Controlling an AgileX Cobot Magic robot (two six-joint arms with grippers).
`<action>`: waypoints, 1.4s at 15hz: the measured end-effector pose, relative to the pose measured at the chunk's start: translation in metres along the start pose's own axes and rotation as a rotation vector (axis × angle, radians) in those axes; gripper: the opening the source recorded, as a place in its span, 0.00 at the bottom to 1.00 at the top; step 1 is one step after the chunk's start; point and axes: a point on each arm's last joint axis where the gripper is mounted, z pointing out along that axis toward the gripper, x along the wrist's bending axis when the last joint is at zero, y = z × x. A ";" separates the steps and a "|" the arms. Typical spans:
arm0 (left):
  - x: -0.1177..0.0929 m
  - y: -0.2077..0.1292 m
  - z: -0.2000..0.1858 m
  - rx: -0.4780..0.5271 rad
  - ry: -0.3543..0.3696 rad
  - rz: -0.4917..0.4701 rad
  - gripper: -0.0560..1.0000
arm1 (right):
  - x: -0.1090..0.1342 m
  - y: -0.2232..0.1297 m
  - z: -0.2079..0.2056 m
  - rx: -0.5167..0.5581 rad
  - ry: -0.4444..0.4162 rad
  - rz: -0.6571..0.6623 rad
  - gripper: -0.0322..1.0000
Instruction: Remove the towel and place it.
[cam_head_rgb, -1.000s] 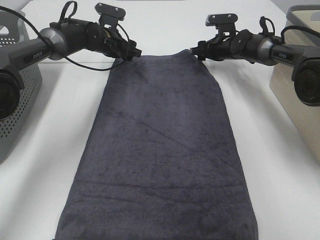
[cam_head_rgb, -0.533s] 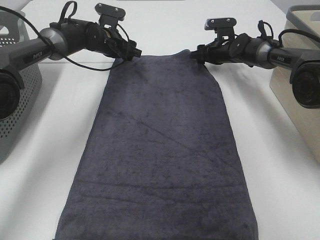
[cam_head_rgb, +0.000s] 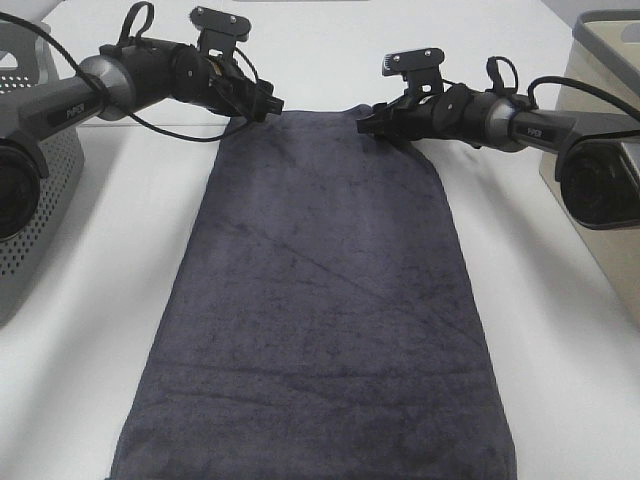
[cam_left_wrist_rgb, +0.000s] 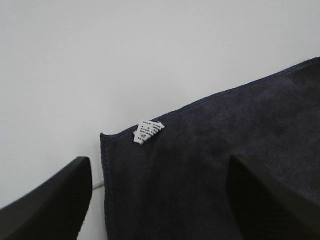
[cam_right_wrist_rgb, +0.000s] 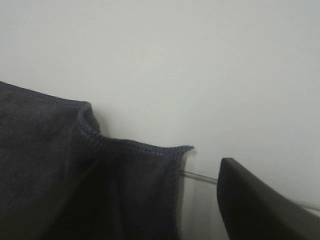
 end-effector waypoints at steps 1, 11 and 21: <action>0.000 0.000 0.000 0.000 0.000 0.000 0.72 | -0.001 -0.003 0.002 -0.008 -0.009 0.000 0.63; 0.000 0.000 0.000 0.001 0.000 0.000 0.72 | -0.011 -0.005 0.002 -0.018 -0.032 -0.061 0.23; 0.000 0.000 0.000 0.001 0.000 0.000 0.72 | -0.023 -0.004 0.002 -0.046 -0.069 -0.014 0.37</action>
